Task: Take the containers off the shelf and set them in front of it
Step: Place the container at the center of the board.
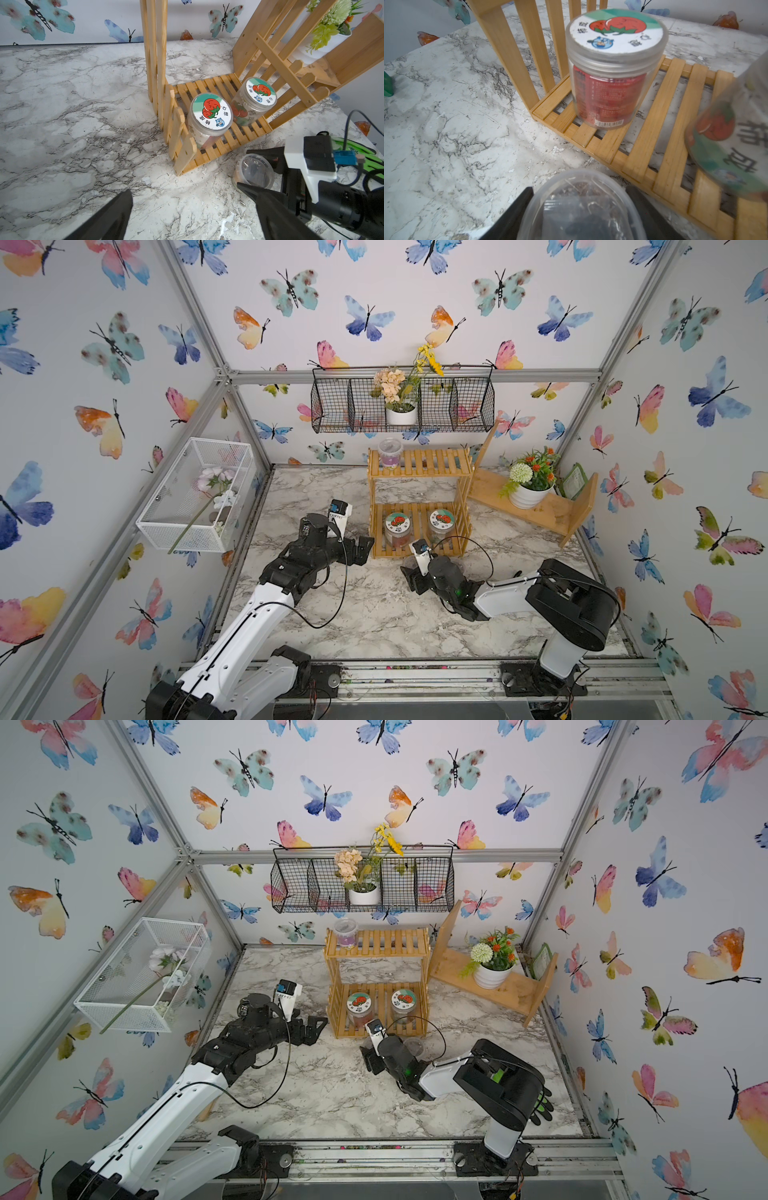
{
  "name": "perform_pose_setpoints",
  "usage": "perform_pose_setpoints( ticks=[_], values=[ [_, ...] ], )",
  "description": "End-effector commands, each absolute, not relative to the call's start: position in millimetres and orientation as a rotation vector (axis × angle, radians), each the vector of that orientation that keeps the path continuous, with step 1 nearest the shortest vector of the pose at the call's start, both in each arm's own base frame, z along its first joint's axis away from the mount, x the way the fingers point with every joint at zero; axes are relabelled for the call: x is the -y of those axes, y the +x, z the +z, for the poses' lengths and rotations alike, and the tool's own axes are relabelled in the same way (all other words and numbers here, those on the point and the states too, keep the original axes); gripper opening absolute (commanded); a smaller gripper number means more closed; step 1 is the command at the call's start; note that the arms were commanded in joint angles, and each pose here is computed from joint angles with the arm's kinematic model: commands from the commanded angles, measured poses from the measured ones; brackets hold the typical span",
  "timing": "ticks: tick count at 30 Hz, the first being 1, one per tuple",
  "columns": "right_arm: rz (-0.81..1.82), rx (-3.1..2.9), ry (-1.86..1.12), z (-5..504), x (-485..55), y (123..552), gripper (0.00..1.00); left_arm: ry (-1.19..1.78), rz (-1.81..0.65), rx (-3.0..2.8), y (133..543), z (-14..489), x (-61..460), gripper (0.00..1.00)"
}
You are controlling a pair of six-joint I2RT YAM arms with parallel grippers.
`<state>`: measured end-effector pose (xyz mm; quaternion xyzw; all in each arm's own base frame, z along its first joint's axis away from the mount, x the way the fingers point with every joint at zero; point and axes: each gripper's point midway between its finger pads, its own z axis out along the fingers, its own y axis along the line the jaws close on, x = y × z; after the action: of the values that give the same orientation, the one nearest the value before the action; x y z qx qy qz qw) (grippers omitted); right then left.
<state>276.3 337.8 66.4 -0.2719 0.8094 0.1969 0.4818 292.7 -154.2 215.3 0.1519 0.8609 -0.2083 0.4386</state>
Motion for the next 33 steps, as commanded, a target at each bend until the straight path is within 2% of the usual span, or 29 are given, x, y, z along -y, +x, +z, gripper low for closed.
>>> perform_pose_setpoints(
  ticks=[1, 11, 19, 33],
  values=[
    [0.484, -1.981, -0.654, 61.9, -338.8, 274.9, 0.72, 0.37, -0.503, -2.127, 290.9, 218.2, 150.3, 0.99],
    [0.479, -1.984, -0.637, 62.3, -332.0, 272.6, 0.87, 0.369, -0.503, -2.128, 289.6, 218.4, 149.5, 0.99],
    [0.541, -1.92, -0.67, 102.4, -340.7, 267.9, 0.98, 0.369, -0.516, -2.093, 297.2, 232.5, 153.9, 0.99],
    [0.544, -1.91, -0.643, 188.8, -327.9, 260.7, 0.98, 0.482, -0.547, -1.942, 331.9, 289.8, 180.1, 0.99]
  ],
)
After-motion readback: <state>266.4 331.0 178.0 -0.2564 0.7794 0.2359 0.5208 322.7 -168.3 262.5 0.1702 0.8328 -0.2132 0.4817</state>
